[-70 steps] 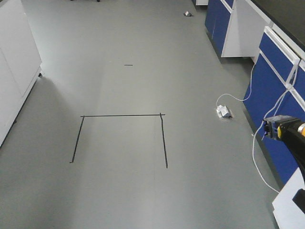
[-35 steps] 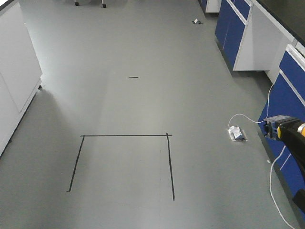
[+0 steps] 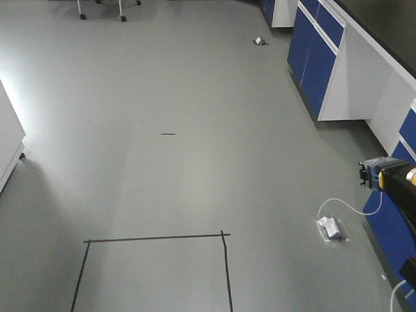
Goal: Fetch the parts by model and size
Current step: 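Drive the base to the bench with the red tray, holding both switches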
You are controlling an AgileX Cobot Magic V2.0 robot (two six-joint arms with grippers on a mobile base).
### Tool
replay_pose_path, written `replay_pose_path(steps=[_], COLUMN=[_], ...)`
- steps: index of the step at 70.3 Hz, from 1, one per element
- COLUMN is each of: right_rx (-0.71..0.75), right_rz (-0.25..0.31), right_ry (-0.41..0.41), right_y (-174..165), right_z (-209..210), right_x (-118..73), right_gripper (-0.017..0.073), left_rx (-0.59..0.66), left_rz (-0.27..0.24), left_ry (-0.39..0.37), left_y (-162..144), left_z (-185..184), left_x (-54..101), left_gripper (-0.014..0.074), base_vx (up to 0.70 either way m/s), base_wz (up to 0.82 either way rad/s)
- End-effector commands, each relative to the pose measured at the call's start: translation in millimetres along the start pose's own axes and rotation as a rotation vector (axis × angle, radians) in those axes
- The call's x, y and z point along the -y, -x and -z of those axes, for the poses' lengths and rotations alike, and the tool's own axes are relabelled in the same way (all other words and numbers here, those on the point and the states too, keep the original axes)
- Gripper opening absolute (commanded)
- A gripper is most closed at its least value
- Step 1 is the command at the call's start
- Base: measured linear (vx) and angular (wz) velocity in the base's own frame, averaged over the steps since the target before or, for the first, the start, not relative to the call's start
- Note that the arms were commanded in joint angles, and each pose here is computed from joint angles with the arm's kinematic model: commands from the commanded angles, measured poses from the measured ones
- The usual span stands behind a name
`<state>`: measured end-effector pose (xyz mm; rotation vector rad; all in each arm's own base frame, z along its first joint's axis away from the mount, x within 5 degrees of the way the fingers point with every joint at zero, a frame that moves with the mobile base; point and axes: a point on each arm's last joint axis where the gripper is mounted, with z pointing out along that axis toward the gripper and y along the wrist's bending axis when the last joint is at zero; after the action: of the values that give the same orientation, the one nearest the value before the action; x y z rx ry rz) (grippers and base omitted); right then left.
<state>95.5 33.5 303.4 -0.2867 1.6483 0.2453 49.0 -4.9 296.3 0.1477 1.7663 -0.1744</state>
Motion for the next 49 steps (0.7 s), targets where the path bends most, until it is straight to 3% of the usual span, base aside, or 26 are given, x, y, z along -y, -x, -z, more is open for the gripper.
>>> replay_pose_path(steps=[1, 49], right_rx=[0.103, 0.103], right_rz=[0.018, 0.018], right_ry=[0.014, 0.014], right_y=[16.4, 16.4], right_z=[1.0, 1.0], right_x=[-1.3, -1.3], right_gripper=[-0.001, -0.001], left_rx=[0.086, 0.087], left_rz=[-0.006, -0.006], left_ry=[-0.024, -0.025], left_y=[13.5, 13.6], left_z=[1.6, 1.6], left_x=[2.1, 2.2], left_gripper=[-0.0007, -0.0007], base_vx=[0.63, 0.67], base_wz=[-0.01, 0.03])
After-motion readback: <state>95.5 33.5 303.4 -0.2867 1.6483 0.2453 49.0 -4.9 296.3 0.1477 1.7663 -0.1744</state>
